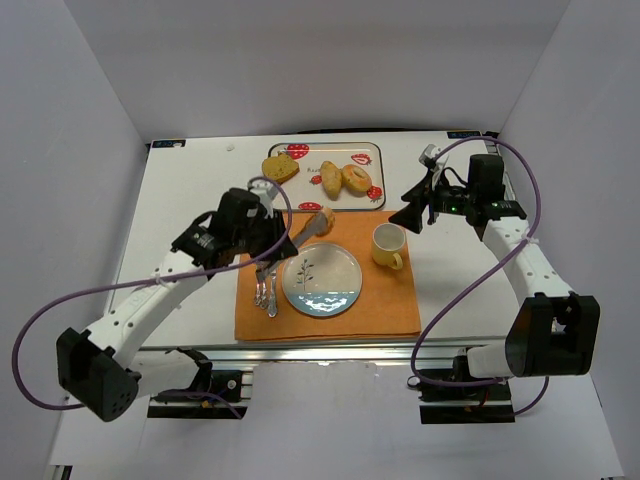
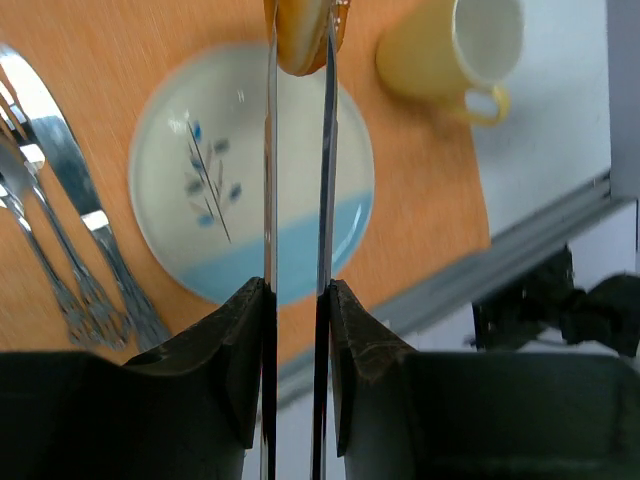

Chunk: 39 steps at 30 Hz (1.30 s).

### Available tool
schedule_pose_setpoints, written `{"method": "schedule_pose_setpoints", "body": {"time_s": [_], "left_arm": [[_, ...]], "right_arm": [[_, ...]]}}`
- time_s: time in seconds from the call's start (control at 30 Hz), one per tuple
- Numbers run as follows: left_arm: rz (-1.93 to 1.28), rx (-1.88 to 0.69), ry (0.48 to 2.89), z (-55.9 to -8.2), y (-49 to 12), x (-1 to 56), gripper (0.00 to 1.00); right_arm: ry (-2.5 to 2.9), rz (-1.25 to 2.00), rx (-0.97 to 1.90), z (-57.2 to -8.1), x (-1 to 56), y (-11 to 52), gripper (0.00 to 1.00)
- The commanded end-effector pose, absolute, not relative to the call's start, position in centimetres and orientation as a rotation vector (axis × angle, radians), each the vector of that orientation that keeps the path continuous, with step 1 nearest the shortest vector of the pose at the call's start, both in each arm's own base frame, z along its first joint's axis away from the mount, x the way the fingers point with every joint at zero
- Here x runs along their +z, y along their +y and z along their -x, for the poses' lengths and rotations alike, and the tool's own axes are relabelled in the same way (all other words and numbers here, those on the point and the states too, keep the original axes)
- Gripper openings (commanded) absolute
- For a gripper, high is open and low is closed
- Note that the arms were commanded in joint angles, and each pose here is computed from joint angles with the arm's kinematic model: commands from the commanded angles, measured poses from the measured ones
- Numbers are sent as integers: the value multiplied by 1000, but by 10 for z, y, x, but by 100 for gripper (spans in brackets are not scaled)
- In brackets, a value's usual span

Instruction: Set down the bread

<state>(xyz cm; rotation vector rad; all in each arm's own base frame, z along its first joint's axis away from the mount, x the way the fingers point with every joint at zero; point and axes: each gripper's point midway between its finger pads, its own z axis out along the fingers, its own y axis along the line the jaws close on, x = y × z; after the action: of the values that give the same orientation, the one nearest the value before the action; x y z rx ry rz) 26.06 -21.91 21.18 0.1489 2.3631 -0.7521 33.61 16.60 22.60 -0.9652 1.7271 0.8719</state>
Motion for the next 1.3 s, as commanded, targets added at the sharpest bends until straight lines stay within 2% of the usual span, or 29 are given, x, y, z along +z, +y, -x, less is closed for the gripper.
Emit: {"method": "schedule_pose_setpoints", "body": {"time_s": [0.0, 0.17, 0.3, 0.4, 0.57, 0.77, 1.13, 1.17, 1.27], "left_arm": [[-92, -839, 2474, -215, -225, 193, 1], [-115, -844, 2549, -189, -245, 163, 14], [-190, -763, 2589, -177, -257, 142, 34], [-189, -753, 2581, -177, -261, 140, 45], [-185, -751, 2544, -179, -257, 152, 55], [-173, -755, 2514, -178, -252, 164, 59], [-103, -662, 2405, -198, -237, 199, 57], [-86, -636, 2385, -202, -233, 204, 55], [35, -478, 2284, -228, -200, 219, 33]], "right_arm": [[1675, 993, 876, -339, 244, 168, 83], [1679, 991, 888, -340, 245, 168, 83], [1676, 993, 892, -337, 246, 169, 83], [1677, 992, 888, -335, 245, 168, 83], [1678, 994, 890, -331, 243, 168, 83], [1684, 992, 898, -328, 240, 168, 83], [1677, 997, 907, -328, 241, 169, 83], [1675, 1004, 905, -327, 241, 169, 83], [1649, 1034, 898, -324, 241, 170, 83]]}}
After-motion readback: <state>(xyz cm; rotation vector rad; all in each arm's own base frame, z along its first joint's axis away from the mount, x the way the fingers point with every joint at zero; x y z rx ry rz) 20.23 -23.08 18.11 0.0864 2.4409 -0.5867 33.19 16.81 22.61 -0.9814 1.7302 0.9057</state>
